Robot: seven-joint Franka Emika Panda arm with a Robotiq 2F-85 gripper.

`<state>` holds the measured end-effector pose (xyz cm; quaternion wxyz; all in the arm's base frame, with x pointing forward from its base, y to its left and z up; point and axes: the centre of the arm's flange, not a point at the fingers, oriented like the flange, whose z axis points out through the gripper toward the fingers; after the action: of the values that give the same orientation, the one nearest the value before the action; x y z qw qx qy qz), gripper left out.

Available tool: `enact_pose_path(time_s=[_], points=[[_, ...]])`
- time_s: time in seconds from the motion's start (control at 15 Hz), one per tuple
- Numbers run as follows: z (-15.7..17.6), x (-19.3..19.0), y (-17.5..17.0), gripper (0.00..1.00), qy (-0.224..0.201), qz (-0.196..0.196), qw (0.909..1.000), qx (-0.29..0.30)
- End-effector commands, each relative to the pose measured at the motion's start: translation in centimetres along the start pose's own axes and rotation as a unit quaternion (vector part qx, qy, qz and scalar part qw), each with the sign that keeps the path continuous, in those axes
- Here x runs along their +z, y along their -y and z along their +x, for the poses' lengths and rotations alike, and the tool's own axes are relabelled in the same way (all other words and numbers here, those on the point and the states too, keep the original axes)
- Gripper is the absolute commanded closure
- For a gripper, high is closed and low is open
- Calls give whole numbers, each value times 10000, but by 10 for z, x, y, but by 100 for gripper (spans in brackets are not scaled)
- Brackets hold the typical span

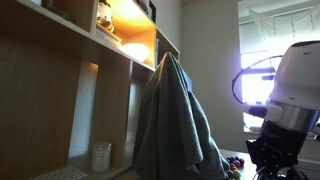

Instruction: Pick the white cable near the string of beads and put it in the case

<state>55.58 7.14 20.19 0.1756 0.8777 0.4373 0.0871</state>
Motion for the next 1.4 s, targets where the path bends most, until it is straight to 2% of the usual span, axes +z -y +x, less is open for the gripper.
enact_pose_path(time_s=[0.0, 0.27, 0.47, 1.33], points=[[1, -6, -1, 99, -333, 59, 9990, -299], [2, -9, -3, 99, -766, 199, 9948, -648], [1, -16, -2, 99, -938, 214, 9915, -875], [40, -39, 20, 99, -930, 124, 9839, -1522]])
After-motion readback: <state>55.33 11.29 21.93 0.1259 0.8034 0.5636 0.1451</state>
